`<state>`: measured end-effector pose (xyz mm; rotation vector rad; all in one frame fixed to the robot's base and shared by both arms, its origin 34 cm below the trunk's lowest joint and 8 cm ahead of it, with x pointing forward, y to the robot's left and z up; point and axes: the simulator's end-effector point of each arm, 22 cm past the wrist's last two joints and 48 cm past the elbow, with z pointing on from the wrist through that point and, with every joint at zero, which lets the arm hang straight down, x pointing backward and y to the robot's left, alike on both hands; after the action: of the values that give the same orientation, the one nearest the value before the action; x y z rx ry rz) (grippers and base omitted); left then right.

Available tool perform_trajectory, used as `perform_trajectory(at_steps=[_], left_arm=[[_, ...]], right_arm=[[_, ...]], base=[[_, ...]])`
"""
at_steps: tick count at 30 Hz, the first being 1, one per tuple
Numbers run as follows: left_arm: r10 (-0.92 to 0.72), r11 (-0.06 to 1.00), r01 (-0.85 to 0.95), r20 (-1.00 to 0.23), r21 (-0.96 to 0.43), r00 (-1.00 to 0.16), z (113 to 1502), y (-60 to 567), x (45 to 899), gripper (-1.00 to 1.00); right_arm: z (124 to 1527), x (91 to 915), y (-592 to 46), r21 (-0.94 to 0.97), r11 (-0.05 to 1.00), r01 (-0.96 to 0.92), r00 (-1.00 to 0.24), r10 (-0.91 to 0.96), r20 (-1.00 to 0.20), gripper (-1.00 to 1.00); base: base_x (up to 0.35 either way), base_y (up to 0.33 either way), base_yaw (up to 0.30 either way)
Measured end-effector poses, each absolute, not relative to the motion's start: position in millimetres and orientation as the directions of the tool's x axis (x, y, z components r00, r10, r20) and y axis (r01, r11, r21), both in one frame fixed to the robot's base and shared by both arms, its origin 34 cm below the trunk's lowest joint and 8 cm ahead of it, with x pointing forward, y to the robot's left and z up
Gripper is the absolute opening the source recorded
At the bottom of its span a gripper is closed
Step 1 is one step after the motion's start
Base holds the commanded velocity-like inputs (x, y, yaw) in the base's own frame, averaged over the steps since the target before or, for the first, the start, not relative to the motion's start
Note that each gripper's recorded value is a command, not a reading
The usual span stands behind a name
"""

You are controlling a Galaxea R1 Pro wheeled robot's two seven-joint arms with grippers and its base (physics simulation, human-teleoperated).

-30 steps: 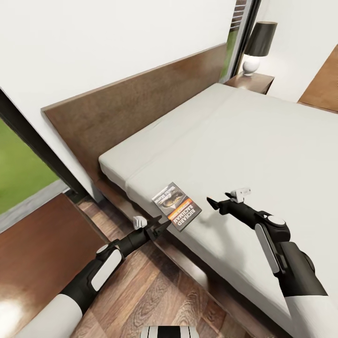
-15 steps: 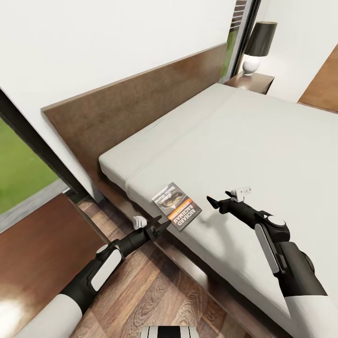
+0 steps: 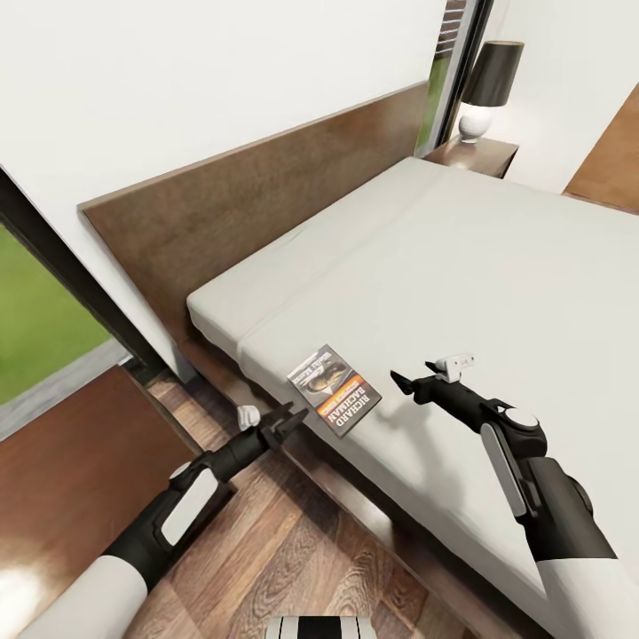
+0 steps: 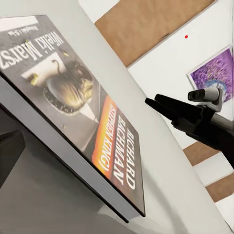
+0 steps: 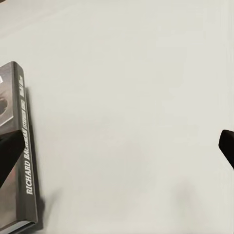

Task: In the bedroom, move the book from the bed onto either nightstand, and place the two sandals side by side next to the bed.

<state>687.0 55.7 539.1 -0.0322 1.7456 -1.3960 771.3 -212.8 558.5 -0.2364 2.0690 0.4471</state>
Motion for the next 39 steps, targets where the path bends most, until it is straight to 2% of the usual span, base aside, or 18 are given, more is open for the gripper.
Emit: perform_trajectory(at_steps=[17, 25, 39], left_arm=[[-0.514, 0.370, 0.468, -0.596, -0.803, -0.617, 537.4, 58.3, 687.1, 1.00], [-0.569, 0.408, 0.402, -0.573, -0.819, -0.590, 524.3, 89.8, 699.8, 1.00], [-0.581, 0.408, 0.388, -0.562, -0.827, -0.589, 521.7, 90.8, 700.7, 1.00]], right_arm=[[558.3, 771.0, -211.8, 0.218, 0.913, -0.345, -0.512, 0.012, -0.859, 1.00], [558.2, 771.1, -211.9, 0.217, 0.913, -0.344, -0.512, 0.012, -0.859, 1.00], [558.3, 771.0, -211.8, 0.218, 0.913, -0.345, -0.512, 0.012, -0.859, 1.00]], base=[[0.000, 0.000, 0.000], [0.000, 0.000, 0.000], [0.000, 0.000, -0.040]])
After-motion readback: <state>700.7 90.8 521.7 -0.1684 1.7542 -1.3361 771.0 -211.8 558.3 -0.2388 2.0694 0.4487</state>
